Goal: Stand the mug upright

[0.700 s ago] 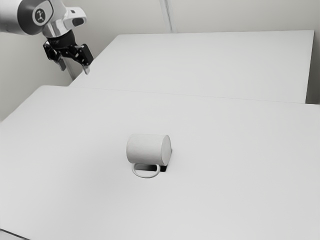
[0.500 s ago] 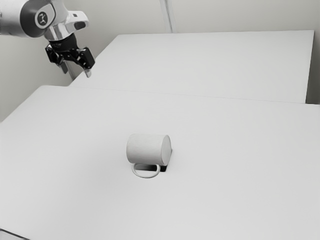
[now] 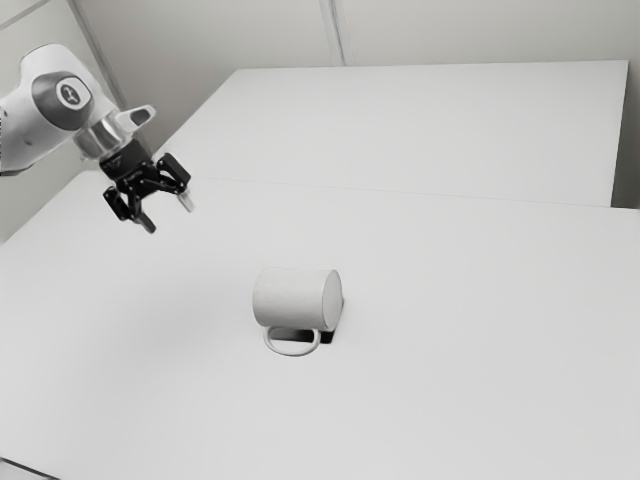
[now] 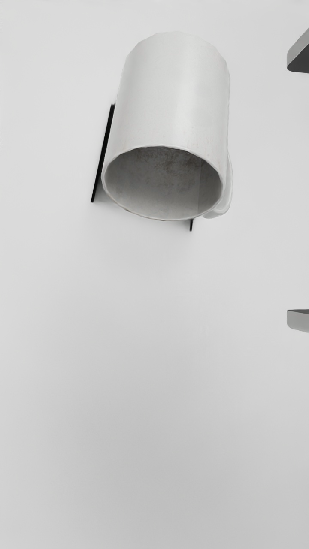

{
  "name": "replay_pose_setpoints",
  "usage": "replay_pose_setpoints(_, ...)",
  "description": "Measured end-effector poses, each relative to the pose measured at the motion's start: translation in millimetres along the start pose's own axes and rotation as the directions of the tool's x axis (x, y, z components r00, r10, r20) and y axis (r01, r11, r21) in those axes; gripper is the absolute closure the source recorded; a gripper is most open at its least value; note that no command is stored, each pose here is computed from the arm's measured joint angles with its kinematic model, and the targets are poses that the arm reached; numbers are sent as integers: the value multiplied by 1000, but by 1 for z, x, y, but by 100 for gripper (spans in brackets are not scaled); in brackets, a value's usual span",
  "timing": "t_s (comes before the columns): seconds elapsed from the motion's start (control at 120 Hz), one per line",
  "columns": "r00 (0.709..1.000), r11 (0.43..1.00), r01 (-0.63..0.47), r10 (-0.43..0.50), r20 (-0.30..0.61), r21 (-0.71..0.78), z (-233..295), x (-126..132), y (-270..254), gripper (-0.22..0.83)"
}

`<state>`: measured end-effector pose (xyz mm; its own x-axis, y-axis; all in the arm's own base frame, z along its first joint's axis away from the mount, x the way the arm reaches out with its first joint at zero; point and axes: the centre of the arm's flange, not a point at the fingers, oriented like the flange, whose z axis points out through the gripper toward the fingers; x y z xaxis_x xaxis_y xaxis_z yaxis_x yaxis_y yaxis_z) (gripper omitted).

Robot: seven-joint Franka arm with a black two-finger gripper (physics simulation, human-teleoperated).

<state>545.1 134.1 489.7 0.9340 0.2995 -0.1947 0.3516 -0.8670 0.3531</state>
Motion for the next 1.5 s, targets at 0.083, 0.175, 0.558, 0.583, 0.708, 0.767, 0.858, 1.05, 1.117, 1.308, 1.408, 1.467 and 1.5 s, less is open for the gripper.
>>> replay_pose_setpoints(0.083,999,997,28,-25,43,-67,25,15,-8,0)
replay_pose_setpoints(0.175,996,992,24,-14,83,-122,50,25,2,0)
replay_pose_setpoints(0.558,976,938,128,-62,210,-321,135,48,-12,0)
replay_pose_setpoints(0.583,973,933,139,-67,220,-333,141,47,-13,0)
replay_pose_setpoints(0.708,963,902,185,-87,257,-390,168,52,-14,0)
replay_pose_setpoints(0.767,960,888,199,-91,266,-415,177,55,-12,0)
replay_pose_setpoints(0.858,955,868,216,-94,280,-448,189,57,-6,0)
replay_pose_setpoints(1.05,944,832,245,-88,317,-497,214,54,14,0)
replay_pose_setpoints(1.117,941,827,247,-80,330,-505,221,51,22,0)
replay_pose_setpoints(1.308,944,824,237,-71,321,-515,218,52,28,17)
replay_pose_setpoints(1.408,945,819,238,-71,318,-522,216,53,29,42)
replay_pose_setpoints(1.467,945,811,243,-75,318,-532,215,53,30,52)
replay_pose_setpoints(1.5,945,808,245,-76,317,-537,214,53,31,57)
